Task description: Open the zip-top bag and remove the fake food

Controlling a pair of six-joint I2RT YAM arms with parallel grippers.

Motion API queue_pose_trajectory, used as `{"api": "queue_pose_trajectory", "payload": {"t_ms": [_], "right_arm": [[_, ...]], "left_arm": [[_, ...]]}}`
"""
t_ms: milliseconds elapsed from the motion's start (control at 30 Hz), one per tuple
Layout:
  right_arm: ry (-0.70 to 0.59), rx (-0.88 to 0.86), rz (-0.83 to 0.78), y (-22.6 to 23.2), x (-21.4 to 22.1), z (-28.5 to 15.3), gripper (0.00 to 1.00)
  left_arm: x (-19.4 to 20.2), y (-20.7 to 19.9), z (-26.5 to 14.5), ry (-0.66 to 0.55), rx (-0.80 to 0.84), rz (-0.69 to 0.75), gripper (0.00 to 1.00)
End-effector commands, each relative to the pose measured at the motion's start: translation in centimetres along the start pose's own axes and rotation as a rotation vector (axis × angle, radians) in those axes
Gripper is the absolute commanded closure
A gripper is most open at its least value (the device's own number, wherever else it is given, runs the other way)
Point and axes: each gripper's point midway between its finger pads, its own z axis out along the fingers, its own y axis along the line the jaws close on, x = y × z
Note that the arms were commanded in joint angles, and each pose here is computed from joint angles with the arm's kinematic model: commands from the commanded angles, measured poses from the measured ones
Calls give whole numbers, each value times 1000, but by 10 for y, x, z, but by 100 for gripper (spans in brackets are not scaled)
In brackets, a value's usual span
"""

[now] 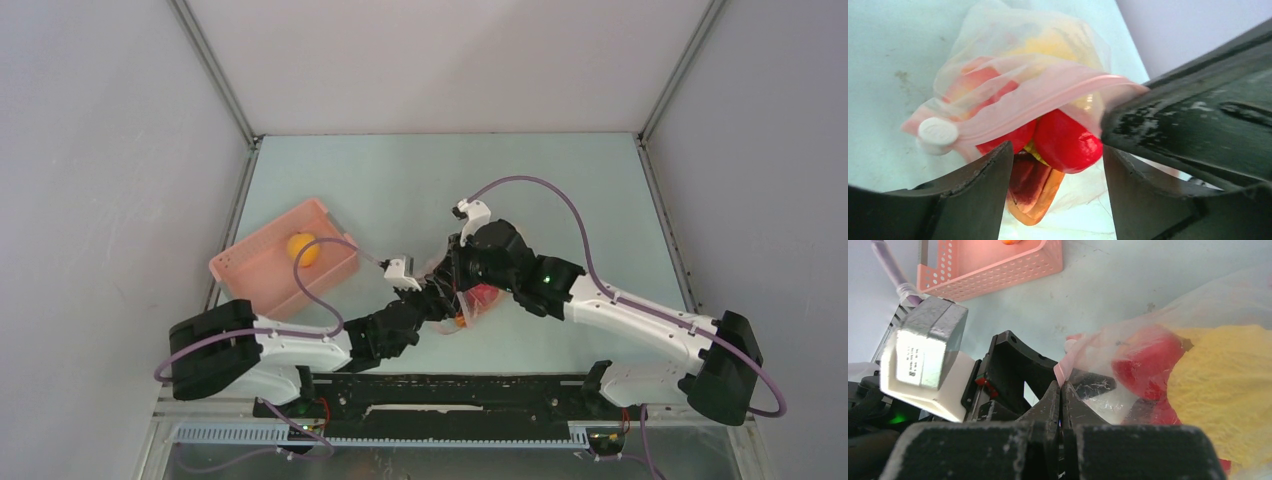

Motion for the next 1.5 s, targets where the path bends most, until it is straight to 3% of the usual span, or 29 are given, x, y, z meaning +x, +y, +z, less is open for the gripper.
{"api": "queue_pose_trajectory", "payload": {"t_ms": [0,167,433,1100,1233,1467], "right_arm": [[-38,-25,5,10,-11,-2,100],[-26,-45,11,14,-8,1,100],[4,-112,30,27,-2,9,100],[73,-205,103,52,13,10,100],[72,-187,93,48,14,11,100],[43,-60,48,20,10,6,100]], "left_arm": [[-10,8,4,-56,-80,-1,28],[-5,3,9,-42,-58,26,22],[6,-33,13,-32,151,-14,20],[22,-27,39,-51,175,18,14],[21,-16,35,-59,143,11,23],[16,-6,21,-46,128,14,60]]}}
